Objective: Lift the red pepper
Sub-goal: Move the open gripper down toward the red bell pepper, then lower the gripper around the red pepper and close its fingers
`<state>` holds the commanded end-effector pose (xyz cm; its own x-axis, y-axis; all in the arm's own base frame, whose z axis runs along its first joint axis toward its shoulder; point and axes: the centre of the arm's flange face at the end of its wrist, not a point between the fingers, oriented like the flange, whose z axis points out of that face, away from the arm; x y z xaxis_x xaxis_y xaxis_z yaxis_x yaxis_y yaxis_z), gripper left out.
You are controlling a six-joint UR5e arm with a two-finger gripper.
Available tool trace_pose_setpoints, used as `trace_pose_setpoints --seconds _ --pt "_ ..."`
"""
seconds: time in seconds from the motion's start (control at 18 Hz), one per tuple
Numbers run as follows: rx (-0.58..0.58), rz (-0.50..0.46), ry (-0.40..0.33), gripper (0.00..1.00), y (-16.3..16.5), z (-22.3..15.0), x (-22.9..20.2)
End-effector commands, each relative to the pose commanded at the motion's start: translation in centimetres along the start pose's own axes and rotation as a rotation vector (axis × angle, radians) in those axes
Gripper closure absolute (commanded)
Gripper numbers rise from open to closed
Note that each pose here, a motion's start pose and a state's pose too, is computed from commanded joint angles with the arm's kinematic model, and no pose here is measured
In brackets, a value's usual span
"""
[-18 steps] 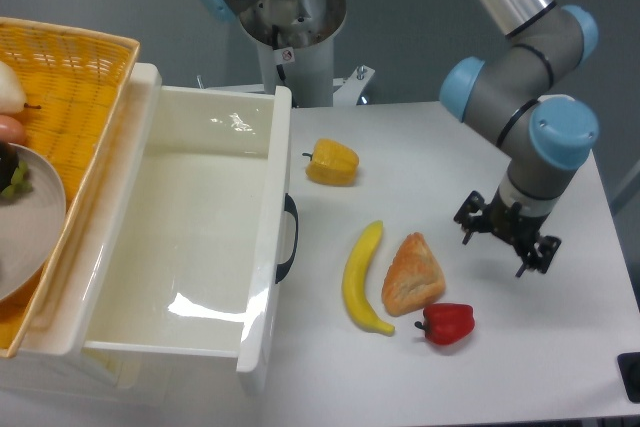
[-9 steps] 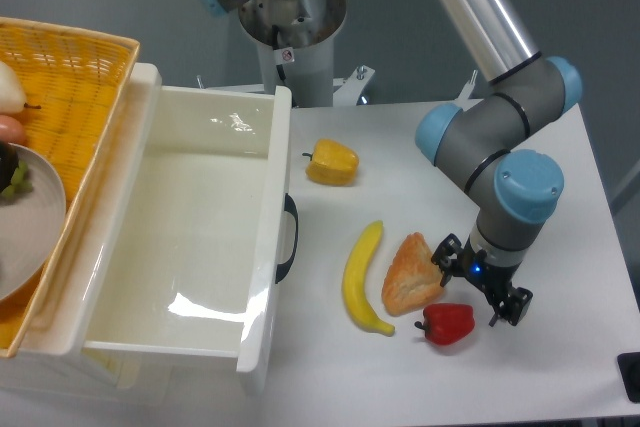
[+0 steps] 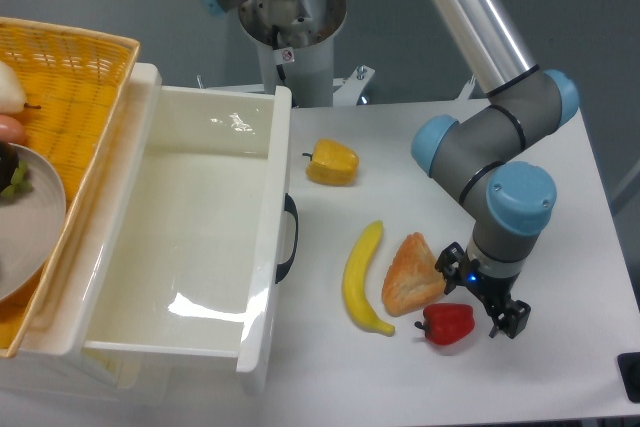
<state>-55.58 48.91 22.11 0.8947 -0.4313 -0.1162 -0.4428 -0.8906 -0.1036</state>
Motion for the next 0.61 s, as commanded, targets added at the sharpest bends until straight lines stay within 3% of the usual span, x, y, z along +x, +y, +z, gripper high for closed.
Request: trace_pose_setpoints --seconds 0.61 --pt "0.000 0.013 0.021 0.00 -0.8 1.4 0.4"
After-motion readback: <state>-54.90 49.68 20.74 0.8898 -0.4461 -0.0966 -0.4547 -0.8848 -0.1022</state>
